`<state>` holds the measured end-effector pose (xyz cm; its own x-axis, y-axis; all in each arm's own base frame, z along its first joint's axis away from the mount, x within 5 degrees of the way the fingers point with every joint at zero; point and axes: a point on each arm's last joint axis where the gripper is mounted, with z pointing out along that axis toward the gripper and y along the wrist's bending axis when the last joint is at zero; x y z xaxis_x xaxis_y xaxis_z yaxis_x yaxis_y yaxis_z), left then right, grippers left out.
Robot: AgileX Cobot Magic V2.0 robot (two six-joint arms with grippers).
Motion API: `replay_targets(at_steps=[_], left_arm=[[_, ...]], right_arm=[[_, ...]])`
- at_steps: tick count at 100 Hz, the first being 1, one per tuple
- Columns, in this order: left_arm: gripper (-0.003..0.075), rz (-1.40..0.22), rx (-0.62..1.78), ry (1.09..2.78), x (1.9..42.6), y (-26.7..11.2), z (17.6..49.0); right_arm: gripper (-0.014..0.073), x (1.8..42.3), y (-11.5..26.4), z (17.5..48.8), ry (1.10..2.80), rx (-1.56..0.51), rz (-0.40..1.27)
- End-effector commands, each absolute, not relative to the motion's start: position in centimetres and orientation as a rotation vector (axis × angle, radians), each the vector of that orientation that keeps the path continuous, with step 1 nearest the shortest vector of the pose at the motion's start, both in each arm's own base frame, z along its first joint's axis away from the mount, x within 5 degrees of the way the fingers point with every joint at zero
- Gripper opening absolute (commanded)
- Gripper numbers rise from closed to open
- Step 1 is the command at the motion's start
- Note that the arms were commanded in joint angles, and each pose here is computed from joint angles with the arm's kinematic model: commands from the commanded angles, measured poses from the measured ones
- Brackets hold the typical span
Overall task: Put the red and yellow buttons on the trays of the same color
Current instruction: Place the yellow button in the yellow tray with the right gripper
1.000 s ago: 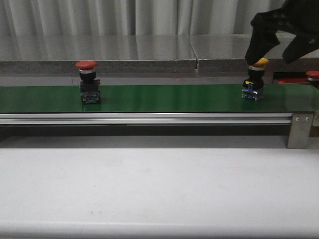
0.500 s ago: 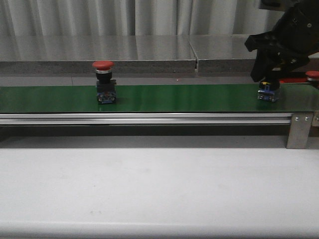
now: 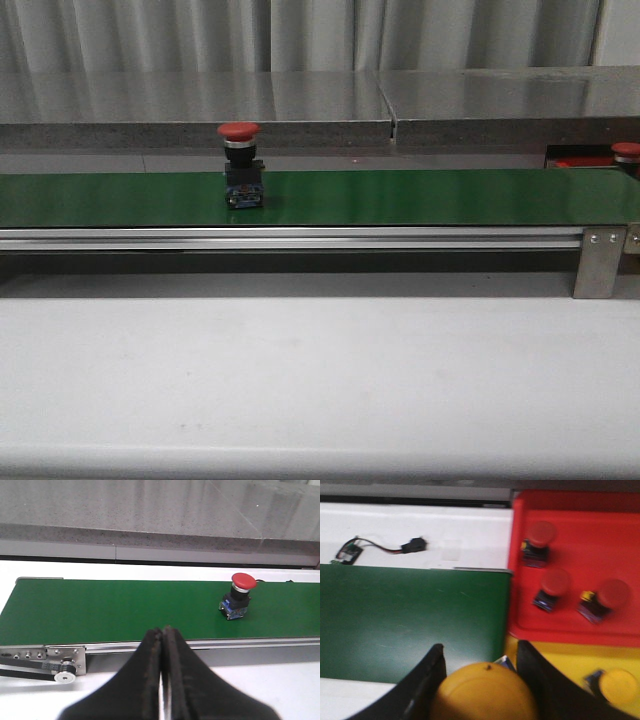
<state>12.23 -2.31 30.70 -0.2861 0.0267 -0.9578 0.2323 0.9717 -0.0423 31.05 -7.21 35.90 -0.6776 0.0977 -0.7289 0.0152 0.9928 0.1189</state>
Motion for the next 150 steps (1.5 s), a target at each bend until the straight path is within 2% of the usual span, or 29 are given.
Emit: replay_targets(at_steps=[1,14,24,35,53,98,141,150], left_arm=[[-0.0019,-0.201,0.143,1.774,12.4,-2.1,32.1],[-0.0019,-0.201,0.143,1.774,12.4,-2.1,32.1],[-0.0019,-0.201,0.143,1.774,12.4,-2.1,32.1],[-0.0019,-0.201,0.143,1.774,12.4,-2.1,32.1],[-0.0019,-0.201,0.143,1.774,12.4,-2.1,32.1],[-0.0019,-0.201,0.143,1.774,12.4,-2.1,32.1],[-0.0019,-0.201,0.143,1.774,12.4,-2.1,32.1],[-0.0019,-0.201,0.143,1.774,12.4,-2.1,32.1]], right_arm=[[0.0132,27.9,-9.2,37.9,2.224,0.186,0.056],[0.0132,24.6,-12.6,36.0,2.232,0.408,0.002],[0.0132,23.5,-14.4,34.0,2.190,0.570,-0.026],[0.0132,23.1,-15.2,31.4,2.153,0.654,-0.065],[0.0132,23.2,-16.1,28.7,2.116,0.716,-0.132],[0.0132,25.9,-18.5,21.9,2.259,0.814,-0.107],[0.0132,26.6,-19.1,19.5,2.297,0.847,-0.111],[0.0153,26.6,-19.1,19.3,2.303,0.849,-0.104]])
